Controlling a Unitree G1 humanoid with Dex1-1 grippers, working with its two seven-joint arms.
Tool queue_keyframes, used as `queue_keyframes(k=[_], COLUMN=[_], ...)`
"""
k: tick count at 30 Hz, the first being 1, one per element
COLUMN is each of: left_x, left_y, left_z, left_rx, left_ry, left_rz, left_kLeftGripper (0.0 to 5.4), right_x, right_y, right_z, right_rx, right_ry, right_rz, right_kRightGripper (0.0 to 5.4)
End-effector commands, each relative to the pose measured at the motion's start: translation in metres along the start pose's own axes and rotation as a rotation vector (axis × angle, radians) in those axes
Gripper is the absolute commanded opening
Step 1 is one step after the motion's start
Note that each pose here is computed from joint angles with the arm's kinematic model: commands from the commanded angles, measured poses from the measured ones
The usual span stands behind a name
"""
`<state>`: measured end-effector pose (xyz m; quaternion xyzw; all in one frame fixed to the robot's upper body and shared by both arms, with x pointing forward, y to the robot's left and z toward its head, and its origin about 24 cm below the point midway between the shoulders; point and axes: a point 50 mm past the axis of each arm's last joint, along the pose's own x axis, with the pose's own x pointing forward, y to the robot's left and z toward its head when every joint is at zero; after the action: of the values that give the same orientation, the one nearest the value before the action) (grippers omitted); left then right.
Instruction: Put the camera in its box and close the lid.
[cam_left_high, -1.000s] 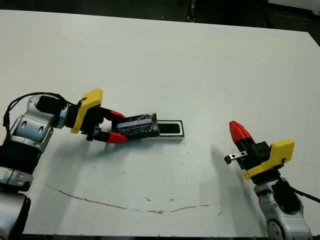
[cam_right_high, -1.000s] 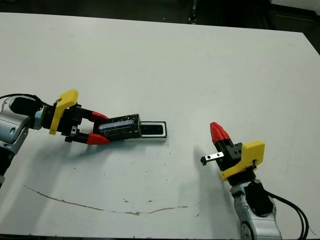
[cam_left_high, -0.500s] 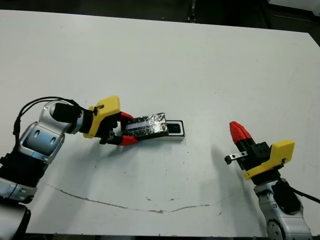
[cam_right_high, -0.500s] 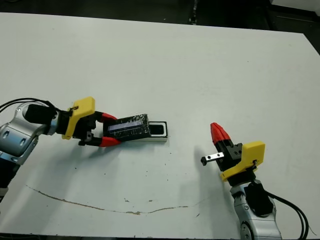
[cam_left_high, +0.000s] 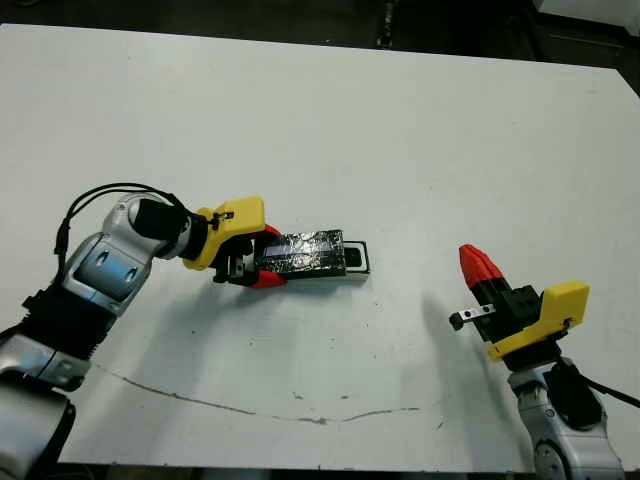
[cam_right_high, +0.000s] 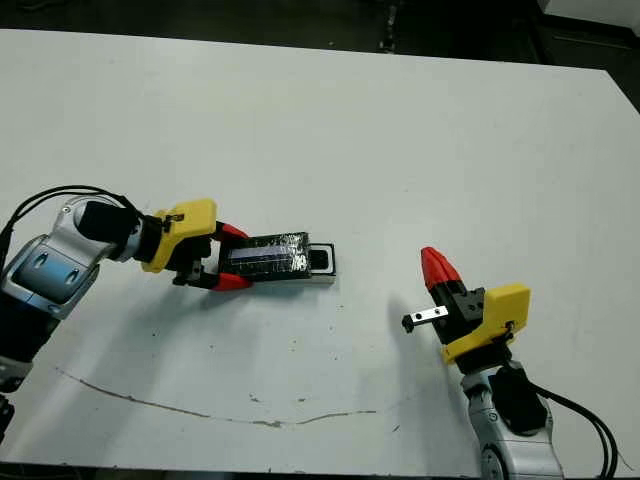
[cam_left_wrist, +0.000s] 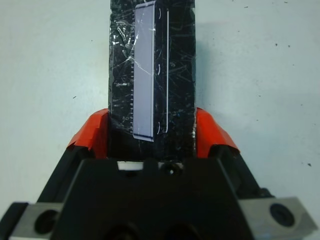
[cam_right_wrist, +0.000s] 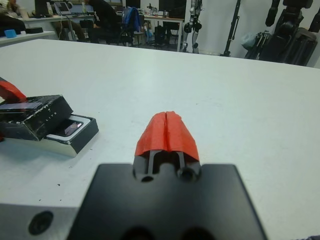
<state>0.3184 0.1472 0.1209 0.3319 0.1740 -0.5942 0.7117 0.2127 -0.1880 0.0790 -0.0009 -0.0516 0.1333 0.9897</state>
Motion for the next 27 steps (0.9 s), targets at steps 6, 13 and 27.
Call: queue_keyframes(k=[6,13,27], left_x=[0.030,0.044,0.062], left_y=[0.000,0.002,-0.001], left_z=[-0.003,0.001,0.011], left_rx=[-0.009,-0.041,-0.173], left_ry=[0.044,0.008,-0.050], left_rz=[-0.069,-0.102,-0.185], left_kLeftGripper=[3.17,3.17,3.17], right_x=[-0.003,-0.004,-0.004], right_y=[-0.003,-0.003,-0.002], right_z=[-0.003,-0.003,-0.005], right_rx=[-0.001,-0.001,0.001], right_ry=[0.019,0.025,0.027], right_rz=[-0.009,-0.007,-0.003], right_kRightGripper=[0.00,0.00,0.00])
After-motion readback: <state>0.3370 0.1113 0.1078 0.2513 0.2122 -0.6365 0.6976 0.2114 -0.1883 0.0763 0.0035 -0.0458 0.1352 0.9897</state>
